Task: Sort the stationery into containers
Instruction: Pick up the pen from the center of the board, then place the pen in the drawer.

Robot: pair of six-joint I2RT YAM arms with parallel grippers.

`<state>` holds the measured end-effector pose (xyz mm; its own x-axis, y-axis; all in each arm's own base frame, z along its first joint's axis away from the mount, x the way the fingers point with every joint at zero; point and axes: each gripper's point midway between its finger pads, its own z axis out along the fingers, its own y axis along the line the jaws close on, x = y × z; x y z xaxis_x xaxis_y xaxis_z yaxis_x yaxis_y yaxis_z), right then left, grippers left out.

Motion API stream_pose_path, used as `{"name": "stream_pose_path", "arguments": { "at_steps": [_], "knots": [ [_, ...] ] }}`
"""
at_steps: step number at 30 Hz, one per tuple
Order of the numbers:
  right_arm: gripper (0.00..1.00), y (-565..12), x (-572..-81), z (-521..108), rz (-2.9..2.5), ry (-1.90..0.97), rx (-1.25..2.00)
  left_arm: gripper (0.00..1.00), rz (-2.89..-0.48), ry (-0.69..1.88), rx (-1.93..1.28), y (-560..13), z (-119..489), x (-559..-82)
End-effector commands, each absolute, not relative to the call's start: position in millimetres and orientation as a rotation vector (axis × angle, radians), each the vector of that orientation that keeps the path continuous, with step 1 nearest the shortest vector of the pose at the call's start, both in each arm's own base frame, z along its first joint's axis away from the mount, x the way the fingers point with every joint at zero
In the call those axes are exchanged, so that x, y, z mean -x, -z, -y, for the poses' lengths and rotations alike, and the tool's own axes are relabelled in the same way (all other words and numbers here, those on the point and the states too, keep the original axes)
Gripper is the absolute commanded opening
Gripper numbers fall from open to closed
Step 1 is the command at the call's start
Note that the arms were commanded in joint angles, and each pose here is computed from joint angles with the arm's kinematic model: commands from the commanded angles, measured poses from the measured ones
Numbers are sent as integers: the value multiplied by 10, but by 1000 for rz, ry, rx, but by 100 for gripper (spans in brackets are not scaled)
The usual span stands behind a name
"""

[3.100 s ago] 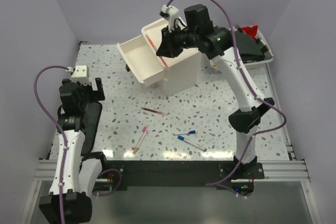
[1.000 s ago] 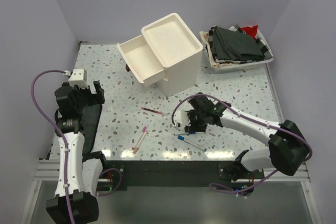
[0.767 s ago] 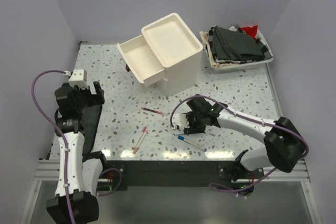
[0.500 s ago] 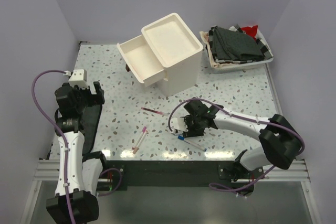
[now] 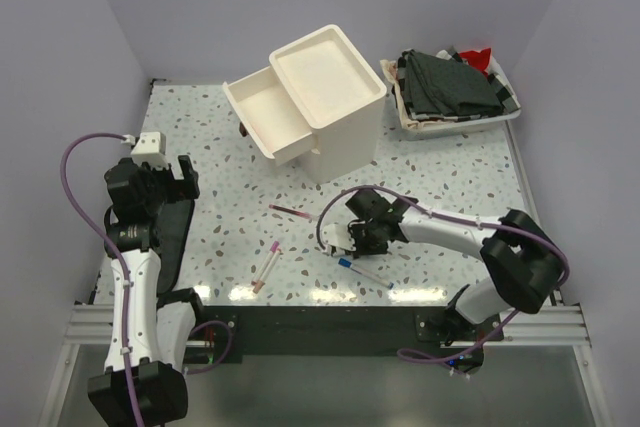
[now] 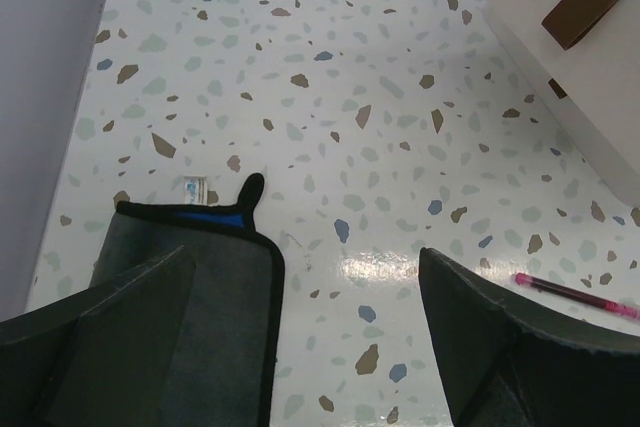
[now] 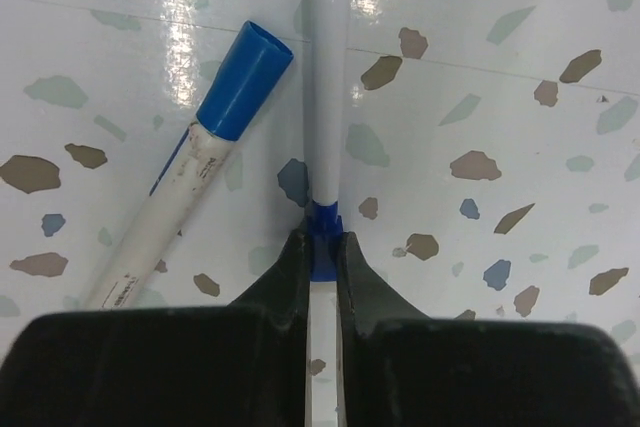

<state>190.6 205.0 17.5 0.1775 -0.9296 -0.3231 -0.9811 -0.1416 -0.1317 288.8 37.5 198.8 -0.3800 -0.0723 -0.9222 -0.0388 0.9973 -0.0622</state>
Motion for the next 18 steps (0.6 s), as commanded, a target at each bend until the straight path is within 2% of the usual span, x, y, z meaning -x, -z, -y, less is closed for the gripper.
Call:
{"name": "stream_pose_path", "arguments": {
  "at_steps": [1, 9, 11, 12, 15, 17, 18],
  "knots": [
    [0, -826, -1982, -2287, -1773, -293, 2036, 98, -1914, 8, 72, -2118, -428, -2925],
    [0, -2767, -2350, -3015, -1724, -492, 1529, 99, -1907, 28, 86, -2072, -409, -2939],
    [0, -2836, -2447, -3209, -1824, -559, 1456, 99, -1902, 38, 90, -2070, -400, -2949],
    [0, -3120, -2486, -3306, -1812, -605, 1372, 99, -1899, 42, 90, -2078, -394, -2953],
    [0, -3451, -2702, -3518, -1771, -627, 1251, 99, -1887, 46, 94, -2112, -387, -2955],
    [0, -3411, -2866, -3678, -1787, -622, 1239, 99, -1884, 48, 94, -2134, -382, -2944],
    [0, -3567, -2935, -3745, -1750, -626, 1212, 99, -1884, 47, 95, -2138, -384, -2940]
  ]
}}
